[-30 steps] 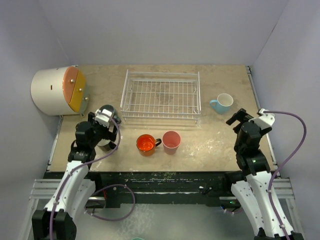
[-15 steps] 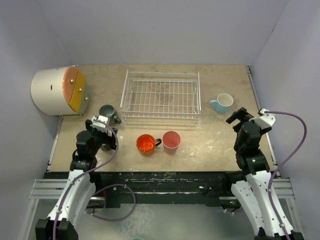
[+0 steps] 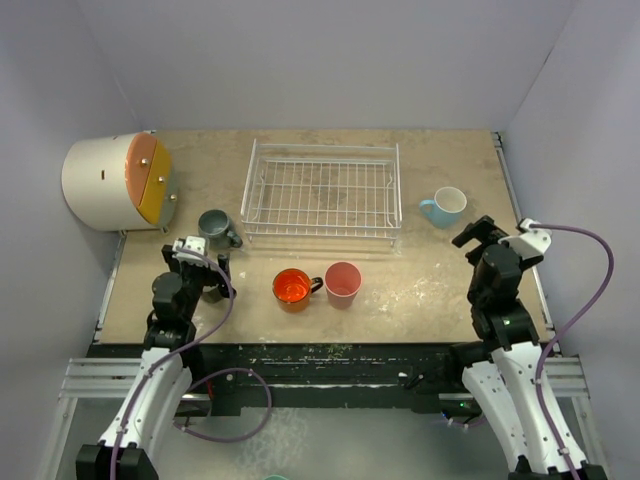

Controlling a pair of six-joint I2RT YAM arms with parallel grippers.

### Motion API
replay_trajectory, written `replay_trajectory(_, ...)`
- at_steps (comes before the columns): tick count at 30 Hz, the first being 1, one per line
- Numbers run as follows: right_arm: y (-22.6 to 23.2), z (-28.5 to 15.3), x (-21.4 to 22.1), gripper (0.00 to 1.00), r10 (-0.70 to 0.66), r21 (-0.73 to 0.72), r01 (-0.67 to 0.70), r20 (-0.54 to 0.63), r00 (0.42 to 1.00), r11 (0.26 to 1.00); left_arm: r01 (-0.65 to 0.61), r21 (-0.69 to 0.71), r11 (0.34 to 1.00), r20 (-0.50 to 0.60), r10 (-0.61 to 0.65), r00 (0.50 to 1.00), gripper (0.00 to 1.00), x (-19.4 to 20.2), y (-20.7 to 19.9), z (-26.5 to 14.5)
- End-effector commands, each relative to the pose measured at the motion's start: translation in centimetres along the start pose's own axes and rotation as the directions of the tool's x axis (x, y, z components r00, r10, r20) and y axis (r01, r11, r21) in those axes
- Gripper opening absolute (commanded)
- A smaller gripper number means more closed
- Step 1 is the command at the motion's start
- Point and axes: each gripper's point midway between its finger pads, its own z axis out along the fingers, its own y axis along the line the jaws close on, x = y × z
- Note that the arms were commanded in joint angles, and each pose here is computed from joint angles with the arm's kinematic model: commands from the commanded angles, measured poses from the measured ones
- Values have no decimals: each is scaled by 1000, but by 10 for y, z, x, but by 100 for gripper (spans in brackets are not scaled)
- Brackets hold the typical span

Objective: Unload the cups from the dish rack

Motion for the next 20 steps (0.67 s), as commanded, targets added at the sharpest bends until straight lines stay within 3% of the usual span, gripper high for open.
replay_trajectory(1,-3,2,-7,100,32,16,-33,53,998,999,10,-52,999,-38,-12,999,99,12,9,0)
replay_trajectory(12,-14,9,1,100,-63,40,59,109,992,997,10,-52,999,-38,-12,999,99,12,9,0)
replay_trajectory(20,-22,8,5,100,-36,43,29,163,986,999,10,-53,999,-38,-12,999,99,12,9,0)
